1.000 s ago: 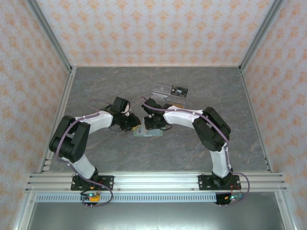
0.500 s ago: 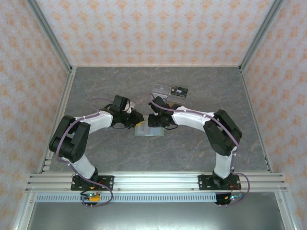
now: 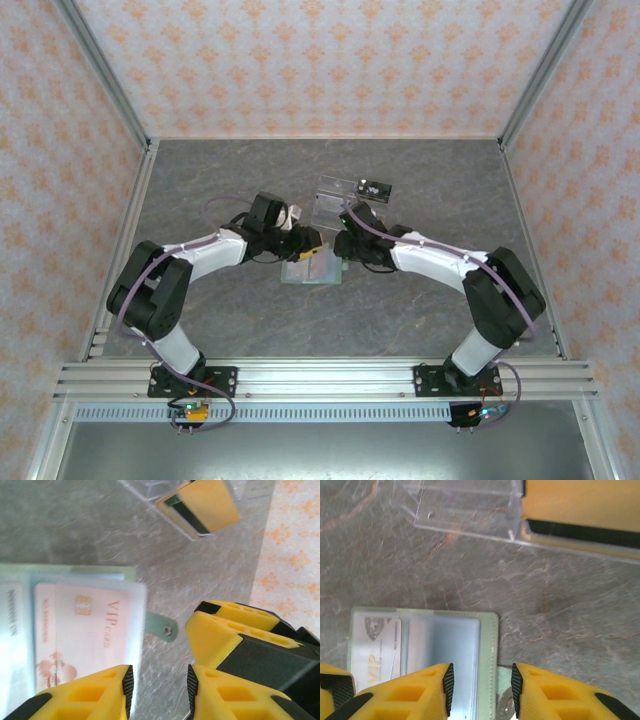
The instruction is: Take the credit cards out of the card holder
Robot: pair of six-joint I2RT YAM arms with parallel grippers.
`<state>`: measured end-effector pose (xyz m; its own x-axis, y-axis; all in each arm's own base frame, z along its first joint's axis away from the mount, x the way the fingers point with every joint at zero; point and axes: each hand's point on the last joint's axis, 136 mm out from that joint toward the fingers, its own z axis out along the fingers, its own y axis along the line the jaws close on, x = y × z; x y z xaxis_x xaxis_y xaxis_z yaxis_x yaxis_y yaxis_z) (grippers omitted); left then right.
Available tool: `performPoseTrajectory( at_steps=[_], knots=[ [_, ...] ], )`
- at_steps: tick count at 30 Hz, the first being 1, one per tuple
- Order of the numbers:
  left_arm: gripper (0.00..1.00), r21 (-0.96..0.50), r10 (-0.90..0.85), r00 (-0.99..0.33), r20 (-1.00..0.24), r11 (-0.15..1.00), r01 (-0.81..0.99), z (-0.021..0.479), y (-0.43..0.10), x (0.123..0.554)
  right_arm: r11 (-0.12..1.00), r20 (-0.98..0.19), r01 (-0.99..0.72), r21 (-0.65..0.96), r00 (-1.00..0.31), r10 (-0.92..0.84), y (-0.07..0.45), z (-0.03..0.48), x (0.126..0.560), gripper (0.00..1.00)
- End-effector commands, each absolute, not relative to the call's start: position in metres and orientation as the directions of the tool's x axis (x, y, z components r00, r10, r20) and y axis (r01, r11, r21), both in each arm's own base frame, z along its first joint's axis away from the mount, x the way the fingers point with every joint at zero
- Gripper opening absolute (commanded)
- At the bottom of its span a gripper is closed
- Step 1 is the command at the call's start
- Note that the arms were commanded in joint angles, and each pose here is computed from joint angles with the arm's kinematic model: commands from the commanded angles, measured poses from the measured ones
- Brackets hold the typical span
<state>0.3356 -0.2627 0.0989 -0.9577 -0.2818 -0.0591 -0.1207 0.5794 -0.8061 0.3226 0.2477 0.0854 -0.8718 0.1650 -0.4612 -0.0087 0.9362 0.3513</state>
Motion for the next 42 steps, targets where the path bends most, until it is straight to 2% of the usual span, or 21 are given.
performPoseTrajectory(
  at_steps=[1, 6, 14, 31, 42],
  knots=[
    [0.38, -0.811, -0.291, -0.956, -0.049, 0.570, -0.132, 0.099, -0.267, 0.345, 0.926, -0.504, 0.009, 0.376, -0.837, 0.213, 0.246, 0.100, 0.331, 0.38],
    [0.35, -0.735, -0.319, -0.946, -0.056, 0.654, -0.177, 0.078, -0.250, 0.343, 0.909, -0.469, -0.052, 0.413, -0.868, 0.163, 0.262, 0.096, 0.326, 0.37],
    [0.28, -0.645, -0.344, -0.938, -0.043, 0.727, -0.237, 0.049, -0.228, 0.333, 0.898, -0.375, -0.102, 0.428, -0.924, 0.074, 0.286, 0.074, 0.317, 0.28],
    [0.27, -0.642, -0.317, -0.948, -0.012, 0.730, -0.236, 0.035, -0.232, 0.328, 0.946, -0.243, -0.058, 0.319, -0.970, 0.023, 0.289, 0.030, 0.309, 0.28],
    [0.27, -0.642, -0.305, -0.952, -0.001, 0.731, -0.233, 0.026, -0.235, 0.325, 0.951, -0.210, -0.050, 0.304, -0.978, 0.016, 0.289, 0.017, 0.307, 0.28]
  ],
)
